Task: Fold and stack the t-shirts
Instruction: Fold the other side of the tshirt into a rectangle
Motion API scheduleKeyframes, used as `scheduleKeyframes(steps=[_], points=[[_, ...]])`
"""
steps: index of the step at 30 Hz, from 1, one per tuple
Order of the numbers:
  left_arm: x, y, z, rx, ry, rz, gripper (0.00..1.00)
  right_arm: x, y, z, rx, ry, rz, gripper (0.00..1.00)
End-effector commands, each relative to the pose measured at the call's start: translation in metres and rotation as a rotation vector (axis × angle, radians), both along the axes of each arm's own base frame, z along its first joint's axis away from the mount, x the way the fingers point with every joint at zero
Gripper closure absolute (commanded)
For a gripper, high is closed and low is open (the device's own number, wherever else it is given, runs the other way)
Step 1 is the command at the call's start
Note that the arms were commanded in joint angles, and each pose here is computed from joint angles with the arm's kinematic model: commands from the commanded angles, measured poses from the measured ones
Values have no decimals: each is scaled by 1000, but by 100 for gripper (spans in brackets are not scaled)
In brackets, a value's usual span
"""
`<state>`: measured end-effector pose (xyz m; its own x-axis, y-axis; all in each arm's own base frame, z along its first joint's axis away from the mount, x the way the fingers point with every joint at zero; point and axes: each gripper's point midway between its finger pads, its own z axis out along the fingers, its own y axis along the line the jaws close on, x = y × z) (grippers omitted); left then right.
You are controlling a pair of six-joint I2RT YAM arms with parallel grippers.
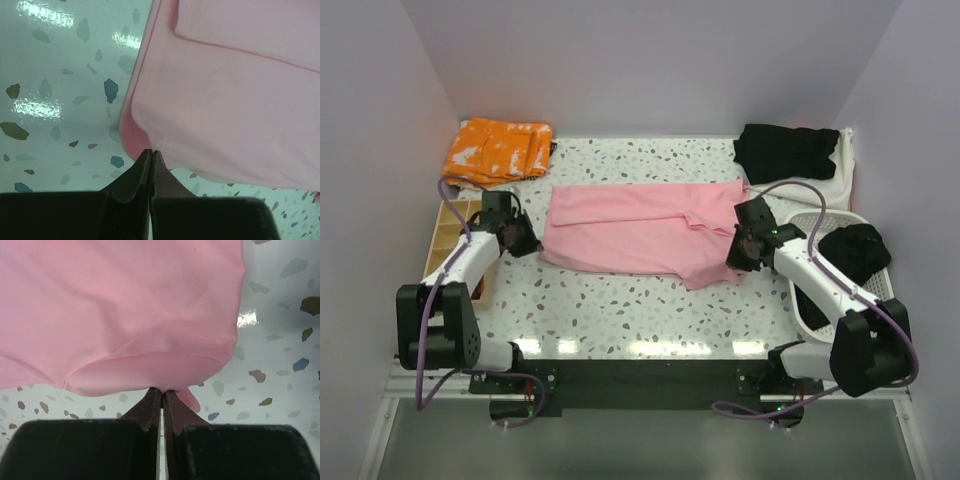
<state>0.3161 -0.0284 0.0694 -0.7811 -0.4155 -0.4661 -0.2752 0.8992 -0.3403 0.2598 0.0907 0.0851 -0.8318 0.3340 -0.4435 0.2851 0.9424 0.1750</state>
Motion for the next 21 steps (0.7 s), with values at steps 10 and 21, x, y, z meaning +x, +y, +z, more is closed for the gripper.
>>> scheduleKeyframes(steps=[10, 21], points=[[82, 4, 19, -10, -110, -3, 100, 78, -1, 21, 51, -31, 12, 100], [129, 2, -8, -40, -91, 0, 100, 136, -1, 1, 39, 3, 35, 100]])
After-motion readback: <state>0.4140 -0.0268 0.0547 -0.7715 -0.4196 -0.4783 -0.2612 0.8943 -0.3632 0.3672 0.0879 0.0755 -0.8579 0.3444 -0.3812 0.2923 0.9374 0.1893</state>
